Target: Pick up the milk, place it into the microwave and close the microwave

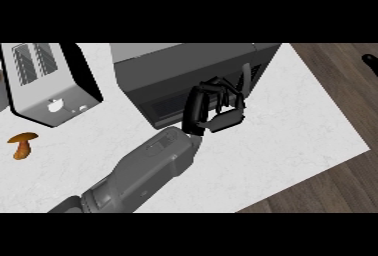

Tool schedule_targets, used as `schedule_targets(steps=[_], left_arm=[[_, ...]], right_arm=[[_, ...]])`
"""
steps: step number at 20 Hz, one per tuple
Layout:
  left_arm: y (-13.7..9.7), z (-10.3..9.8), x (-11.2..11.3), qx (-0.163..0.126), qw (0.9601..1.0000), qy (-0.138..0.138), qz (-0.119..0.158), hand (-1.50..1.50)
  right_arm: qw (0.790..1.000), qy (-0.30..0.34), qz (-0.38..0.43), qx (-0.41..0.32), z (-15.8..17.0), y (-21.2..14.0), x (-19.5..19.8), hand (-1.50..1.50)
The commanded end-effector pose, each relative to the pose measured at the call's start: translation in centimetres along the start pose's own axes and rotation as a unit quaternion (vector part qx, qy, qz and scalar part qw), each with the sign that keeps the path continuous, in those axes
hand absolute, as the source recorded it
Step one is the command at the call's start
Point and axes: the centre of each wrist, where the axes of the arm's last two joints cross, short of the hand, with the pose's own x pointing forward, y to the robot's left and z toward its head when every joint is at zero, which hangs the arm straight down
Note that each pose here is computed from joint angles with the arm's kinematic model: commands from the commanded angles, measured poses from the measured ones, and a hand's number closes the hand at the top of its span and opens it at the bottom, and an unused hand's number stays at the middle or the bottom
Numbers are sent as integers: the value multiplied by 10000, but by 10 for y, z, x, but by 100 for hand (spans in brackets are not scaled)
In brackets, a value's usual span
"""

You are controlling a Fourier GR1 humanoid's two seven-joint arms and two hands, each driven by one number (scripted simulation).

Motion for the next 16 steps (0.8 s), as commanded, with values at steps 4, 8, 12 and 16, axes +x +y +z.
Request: schedule_targets(steps=[4,8,12,16], left_arm=[[7,-22,4,184,9998,67,-103,150],[8,-22,2,186,9997,40,-133,150],[6,-23,4,214,9997,27,-84,150],[8,-20,0,194,9997,-11,-121,150]], right_arm=[[9996,61,-159,209,0,-2,4,-150],[9991,117,-216,338,-3,-1,4,-150],[9992,20,-213,323,-4,-4,10,-150],[9990,48,-206,386,-5,-6,13,-150]])
